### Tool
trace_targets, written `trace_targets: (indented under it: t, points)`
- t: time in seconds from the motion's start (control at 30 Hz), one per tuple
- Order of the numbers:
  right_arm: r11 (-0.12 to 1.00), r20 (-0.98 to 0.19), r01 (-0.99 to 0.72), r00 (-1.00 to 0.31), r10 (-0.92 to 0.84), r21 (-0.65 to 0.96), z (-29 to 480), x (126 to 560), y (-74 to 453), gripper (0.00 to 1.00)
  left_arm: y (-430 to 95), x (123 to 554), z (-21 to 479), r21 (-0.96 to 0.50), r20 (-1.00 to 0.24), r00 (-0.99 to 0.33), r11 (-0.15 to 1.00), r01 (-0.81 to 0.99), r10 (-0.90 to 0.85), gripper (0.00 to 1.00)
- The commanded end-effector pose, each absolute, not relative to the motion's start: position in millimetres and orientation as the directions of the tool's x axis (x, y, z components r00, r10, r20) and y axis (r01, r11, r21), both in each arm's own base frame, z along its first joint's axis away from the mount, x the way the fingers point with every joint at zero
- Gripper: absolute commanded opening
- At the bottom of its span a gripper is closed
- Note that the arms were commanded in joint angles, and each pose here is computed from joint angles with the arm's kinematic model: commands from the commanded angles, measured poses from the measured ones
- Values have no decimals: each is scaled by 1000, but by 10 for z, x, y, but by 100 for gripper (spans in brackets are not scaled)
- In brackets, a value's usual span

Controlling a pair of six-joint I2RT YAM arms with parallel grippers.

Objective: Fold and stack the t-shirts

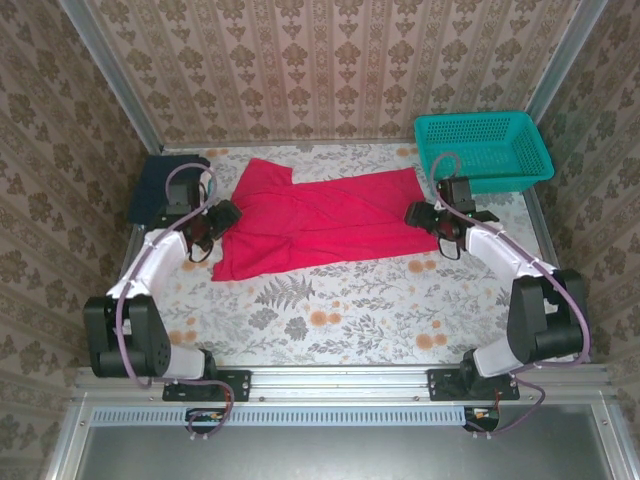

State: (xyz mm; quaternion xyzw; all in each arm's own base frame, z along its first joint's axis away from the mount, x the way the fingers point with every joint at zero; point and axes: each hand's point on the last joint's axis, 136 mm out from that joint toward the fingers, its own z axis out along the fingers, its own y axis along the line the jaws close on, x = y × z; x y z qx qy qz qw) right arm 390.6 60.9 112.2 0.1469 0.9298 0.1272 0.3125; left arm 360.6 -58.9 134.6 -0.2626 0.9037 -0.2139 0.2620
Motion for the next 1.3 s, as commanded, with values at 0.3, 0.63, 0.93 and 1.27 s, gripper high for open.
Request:
trace_targets:
  t: [0.3, 0.63, 0.93, 1.27]
  points:
    - [923, -348, 257, -870, 350, 285, 249, 3832, 773, 61, -711, 3391, 554, -539, -273, -728, 727, -425, -628, 75]
    - [899, -231, 393, -873, 430, 190, 70, 3170, 423, 56, -621, 2767, 107, -460, -171, -732, 711, -532, -659, 74]
    - [870, -205, 453, -848, 488, 195, 90, 2601, 308, 56, -705, 2089, 178, -419, -111, -750, 715, -559, -652, 74]
    - [885, -335, 318, -838, 430, 339, 635, 2883, 555, 68, -853, 2245, 714, -459, -204, -756, 743, -487, -622, 77]
